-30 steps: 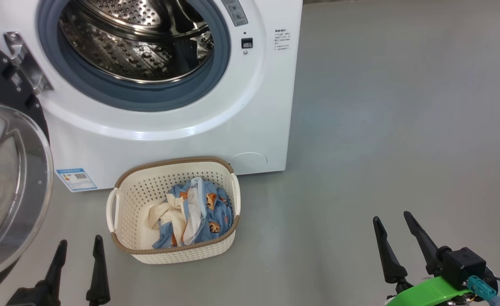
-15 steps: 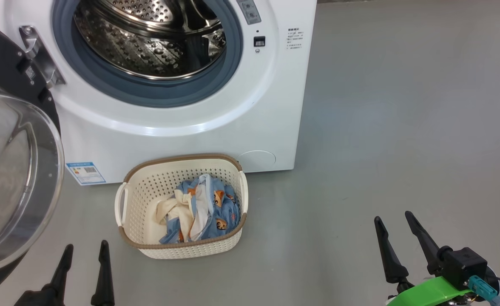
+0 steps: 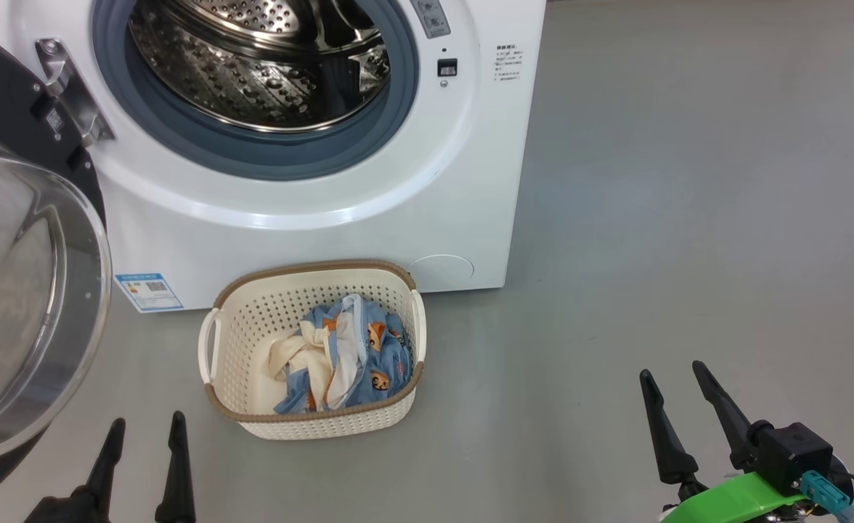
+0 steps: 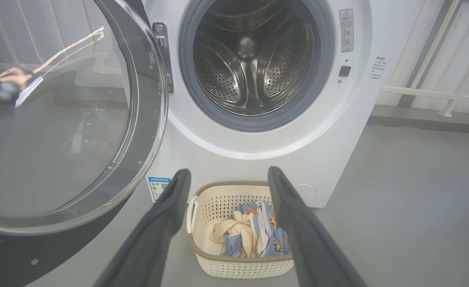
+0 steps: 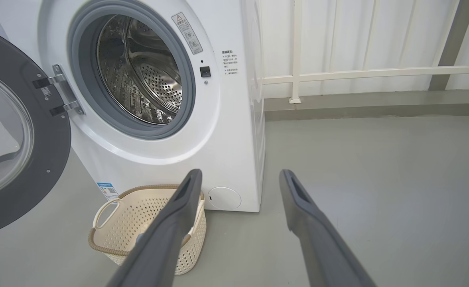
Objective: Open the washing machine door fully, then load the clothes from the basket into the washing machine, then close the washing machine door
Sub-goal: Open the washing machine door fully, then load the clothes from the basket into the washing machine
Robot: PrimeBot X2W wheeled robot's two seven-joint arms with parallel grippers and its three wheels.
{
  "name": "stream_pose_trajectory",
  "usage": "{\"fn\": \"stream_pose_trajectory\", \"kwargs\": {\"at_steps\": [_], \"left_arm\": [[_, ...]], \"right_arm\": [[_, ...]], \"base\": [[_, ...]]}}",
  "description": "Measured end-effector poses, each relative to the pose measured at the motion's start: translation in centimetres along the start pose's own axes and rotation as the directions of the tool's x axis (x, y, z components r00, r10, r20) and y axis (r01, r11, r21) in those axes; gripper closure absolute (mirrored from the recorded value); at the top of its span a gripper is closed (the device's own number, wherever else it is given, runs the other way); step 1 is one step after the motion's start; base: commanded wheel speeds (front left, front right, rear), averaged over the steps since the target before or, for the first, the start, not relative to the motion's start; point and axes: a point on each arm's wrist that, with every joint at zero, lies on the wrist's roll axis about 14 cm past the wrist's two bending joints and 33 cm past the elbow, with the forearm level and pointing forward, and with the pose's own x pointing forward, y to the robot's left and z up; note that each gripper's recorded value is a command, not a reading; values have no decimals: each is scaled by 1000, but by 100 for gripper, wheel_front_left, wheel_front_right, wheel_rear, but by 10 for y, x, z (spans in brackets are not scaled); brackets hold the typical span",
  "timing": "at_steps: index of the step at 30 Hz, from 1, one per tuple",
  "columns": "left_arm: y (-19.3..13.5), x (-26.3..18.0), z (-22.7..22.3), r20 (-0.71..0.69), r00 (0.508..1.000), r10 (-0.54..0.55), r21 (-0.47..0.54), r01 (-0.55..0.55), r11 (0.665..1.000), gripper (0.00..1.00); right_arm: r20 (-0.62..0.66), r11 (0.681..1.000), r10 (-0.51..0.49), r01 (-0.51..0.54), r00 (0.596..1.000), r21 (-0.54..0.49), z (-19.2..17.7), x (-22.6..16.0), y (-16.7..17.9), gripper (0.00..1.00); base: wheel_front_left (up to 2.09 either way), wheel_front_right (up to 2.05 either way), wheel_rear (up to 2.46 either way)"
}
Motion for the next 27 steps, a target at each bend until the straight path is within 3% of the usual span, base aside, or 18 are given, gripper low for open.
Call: {"fn": "stream_pose_trajectory", "kwargs": {"at_steps": [11,27], "left_arm": [[2,0,-3,-10,1000,2,4,-2,1000,0],[13,5,5,15,999,35,4,-35,999,0]], "right_arm": [[-14,1000,3,-3,1000,3,-5,2,1,0],[-28,1000,2,-2,1000,14,-10,4,1,0]], "base": [[38,-15,-23],[172,-135,-37]]}}
